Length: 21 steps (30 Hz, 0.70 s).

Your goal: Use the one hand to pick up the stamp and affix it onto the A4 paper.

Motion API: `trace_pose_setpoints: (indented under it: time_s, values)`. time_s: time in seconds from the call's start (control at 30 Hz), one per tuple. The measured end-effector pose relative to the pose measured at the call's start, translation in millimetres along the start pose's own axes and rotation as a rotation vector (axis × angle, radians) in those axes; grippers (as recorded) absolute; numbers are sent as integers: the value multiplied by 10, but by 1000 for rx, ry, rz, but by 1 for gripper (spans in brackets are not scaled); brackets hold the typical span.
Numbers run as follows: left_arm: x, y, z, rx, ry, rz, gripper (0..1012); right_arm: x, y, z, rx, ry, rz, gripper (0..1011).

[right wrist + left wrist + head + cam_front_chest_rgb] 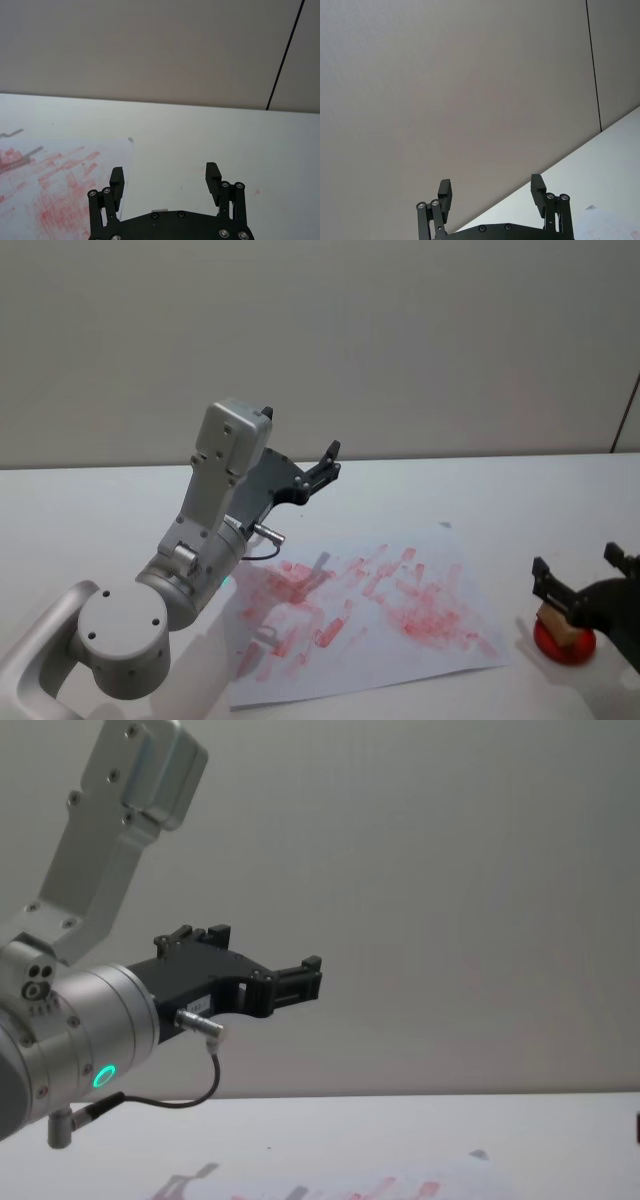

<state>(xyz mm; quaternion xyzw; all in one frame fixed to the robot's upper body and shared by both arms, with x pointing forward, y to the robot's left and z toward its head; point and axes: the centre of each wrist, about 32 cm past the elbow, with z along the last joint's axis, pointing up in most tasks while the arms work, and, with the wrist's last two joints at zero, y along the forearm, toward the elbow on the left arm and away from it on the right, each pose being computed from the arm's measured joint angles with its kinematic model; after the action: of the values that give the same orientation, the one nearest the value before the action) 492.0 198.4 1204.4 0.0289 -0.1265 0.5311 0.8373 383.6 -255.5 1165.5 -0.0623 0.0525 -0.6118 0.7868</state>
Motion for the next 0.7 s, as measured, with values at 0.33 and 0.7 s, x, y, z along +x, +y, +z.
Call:
trace_pose_setpoints:
  time_s: [0.33,0.7]
  values:
    - [0,0,0,0,0,0,1001,-2,-36,-41,-100,-1,6,1001]
    - [0,0,0,0,0,0,1001,-21,-24,-74,-215,-21,-8,1001]
